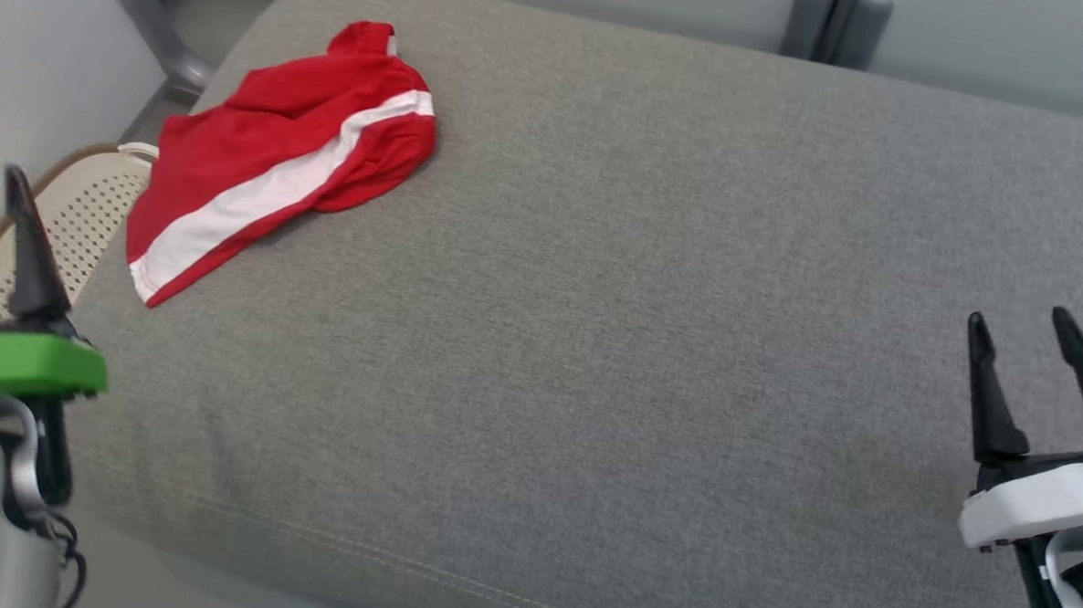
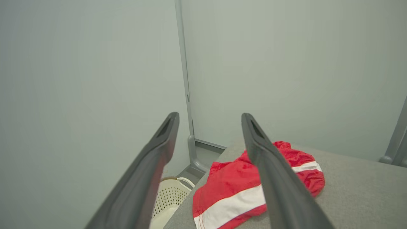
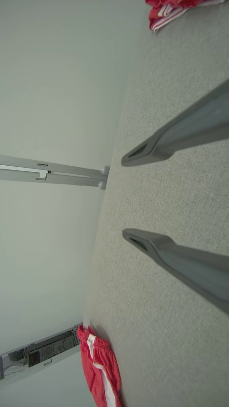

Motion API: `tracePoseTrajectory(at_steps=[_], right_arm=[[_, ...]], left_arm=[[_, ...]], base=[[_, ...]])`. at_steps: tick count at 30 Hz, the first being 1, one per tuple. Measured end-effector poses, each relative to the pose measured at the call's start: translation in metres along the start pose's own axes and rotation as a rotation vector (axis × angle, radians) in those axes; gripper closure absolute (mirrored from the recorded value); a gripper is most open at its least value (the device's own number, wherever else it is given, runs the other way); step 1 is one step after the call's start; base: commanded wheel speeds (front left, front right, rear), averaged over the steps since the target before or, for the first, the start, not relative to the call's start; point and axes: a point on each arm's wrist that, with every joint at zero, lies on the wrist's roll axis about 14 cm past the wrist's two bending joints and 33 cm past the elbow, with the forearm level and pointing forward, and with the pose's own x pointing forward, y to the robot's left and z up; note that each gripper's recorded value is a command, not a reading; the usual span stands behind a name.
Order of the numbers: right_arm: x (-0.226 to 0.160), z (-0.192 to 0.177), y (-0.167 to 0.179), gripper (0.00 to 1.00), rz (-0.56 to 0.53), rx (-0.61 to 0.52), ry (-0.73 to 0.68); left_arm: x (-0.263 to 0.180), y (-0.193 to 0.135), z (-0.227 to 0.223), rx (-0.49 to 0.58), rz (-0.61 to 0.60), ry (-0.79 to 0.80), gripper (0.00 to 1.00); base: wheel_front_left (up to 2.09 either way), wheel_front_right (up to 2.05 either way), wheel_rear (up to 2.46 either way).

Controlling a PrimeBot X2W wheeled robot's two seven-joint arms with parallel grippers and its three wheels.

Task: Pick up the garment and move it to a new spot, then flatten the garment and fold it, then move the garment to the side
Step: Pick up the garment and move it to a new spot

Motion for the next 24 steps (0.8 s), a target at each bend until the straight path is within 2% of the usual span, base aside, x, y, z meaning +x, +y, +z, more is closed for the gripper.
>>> tracePoseTrajectory(at_steps=[5, 11, 17, 24], right_arm=[[-0.005, -0.011, -0.052, 0.00, -0.121, -0.039, 0.028], [-0.016, -0.028, -0.099, 0.00, -0.245, -0.080, 0.079], [-0.024, -0.052, -0.125, 0.00, -0.312, -0.106, 0.150], [-0.031, -0.079, -0.143, 0.00, -0.357, -0.121, 0.225]], left_arm=[[0.063, -0.026, 0.011, 0.009, -0.049, -0.058, 0.00], [0.121, -0.065, -0.001, -0.008, -0.107, -0.069, 0.00], [0.160, -0.104, -0.054, -0.020, -0.165, 0.027, 0.00], [0.170, -0.132, -0.150, -0.004, -0.202, 0.277, 0.00]], base=[[0.00, 0.00, 0.00], [0.00, 0.00, 0.00], [0.00, 0.00, 0.00], [0.00, 0.00, 0.00]])
